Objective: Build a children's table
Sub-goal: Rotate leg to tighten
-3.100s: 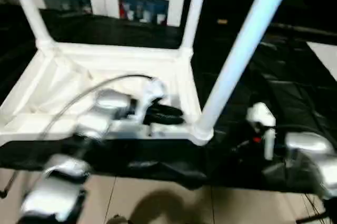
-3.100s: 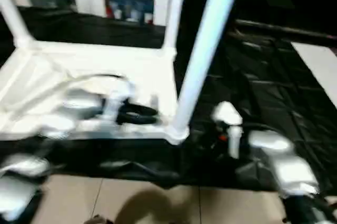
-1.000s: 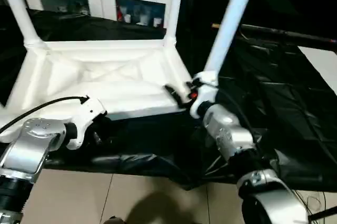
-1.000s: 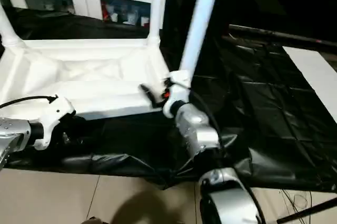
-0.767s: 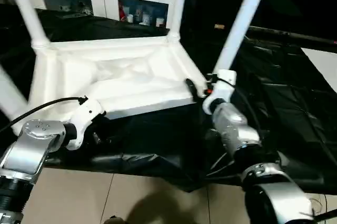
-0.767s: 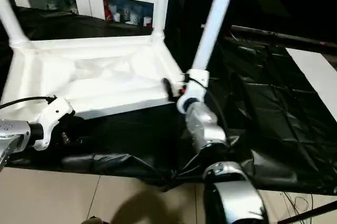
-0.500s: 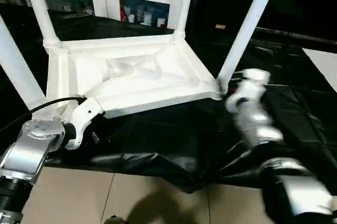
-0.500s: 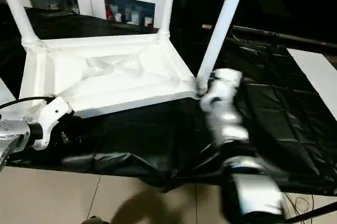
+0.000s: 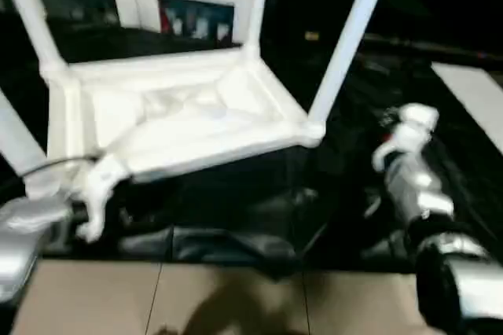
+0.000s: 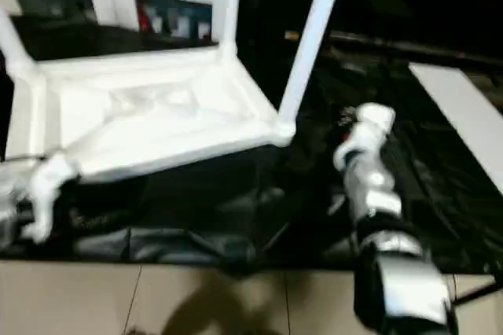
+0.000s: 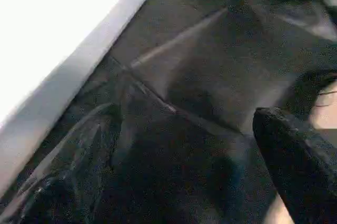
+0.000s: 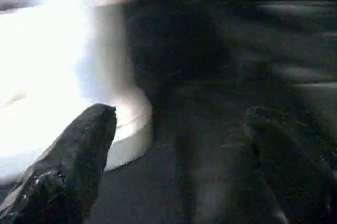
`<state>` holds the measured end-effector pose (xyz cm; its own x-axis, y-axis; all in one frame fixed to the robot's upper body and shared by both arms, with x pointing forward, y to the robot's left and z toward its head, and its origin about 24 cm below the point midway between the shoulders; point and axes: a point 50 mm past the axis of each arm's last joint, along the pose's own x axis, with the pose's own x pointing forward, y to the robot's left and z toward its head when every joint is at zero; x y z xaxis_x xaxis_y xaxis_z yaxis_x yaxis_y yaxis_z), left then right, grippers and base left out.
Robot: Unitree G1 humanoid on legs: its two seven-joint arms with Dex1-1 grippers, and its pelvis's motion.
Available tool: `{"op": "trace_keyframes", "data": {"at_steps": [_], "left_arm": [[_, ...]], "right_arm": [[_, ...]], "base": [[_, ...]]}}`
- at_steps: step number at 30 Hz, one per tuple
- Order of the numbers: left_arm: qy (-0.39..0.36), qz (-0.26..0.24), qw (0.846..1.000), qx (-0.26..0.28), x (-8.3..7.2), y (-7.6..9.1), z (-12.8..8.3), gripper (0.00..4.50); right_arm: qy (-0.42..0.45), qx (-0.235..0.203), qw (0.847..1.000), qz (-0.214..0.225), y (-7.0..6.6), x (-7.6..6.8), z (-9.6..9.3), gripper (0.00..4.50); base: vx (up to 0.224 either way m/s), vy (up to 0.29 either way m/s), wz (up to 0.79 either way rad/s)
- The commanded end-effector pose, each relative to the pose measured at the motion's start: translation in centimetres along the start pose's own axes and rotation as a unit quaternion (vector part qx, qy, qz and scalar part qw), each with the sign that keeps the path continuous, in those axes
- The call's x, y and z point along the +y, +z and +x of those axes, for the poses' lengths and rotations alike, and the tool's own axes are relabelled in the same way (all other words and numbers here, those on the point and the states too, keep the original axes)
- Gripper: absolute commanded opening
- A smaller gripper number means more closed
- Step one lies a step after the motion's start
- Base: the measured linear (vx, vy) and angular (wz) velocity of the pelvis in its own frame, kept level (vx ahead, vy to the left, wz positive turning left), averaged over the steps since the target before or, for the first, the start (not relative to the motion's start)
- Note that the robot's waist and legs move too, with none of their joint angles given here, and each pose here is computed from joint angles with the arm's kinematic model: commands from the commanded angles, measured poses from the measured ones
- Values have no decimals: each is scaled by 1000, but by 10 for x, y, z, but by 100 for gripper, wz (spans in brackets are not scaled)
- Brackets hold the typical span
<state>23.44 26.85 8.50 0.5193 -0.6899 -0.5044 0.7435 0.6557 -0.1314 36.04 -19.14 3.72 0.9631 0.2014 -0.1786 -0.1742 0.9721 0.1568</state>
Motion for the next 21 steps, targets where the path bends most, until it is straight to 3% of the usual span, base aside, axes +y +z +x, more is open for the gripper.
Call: {"op": "trace_keyframes", "data": {"at_steps": [1, 7, 9, 14, 16, 19, 21], "left_arm": [[-17, -19, 1000, 12, -4, -4, -22, 443], [4, -52, 998, 35, -2, -15, -55, 443], [45, -77, 993, 73, 4, -22, -89, 443], [93, -85, 988, 91, 13, -25, -115, 443], [172, -66, 981, 64, 30, -14, -147, 443], [188, -59, 979, 48, 33, -8, -157, 443], [189, -50, 981, 2, 36, 1, -164, 443]], "right_arm": [[84, -6, 996, -25, 2, 15, -1, 427], [173, -11, 984, -39, -2, 36, -6, 427], [206, -4, 977, -52, -8, 46, -9, 427], [209, 1, 976, -54, -11, 48, -10, 427], [211, 6, 976, -52, -14, 49, -11, 427], [212, 11, 976, -55, -16, 50, -12, 427], [205, 23, 976, -65, -20, 49, -12, 427]], "base": [[0, 0, 0], [0, 0, 0], [0, 0, 0], [0, 0, 0], [0, 0, 0], [0, 0, 0], [0, 0, 0]]}}
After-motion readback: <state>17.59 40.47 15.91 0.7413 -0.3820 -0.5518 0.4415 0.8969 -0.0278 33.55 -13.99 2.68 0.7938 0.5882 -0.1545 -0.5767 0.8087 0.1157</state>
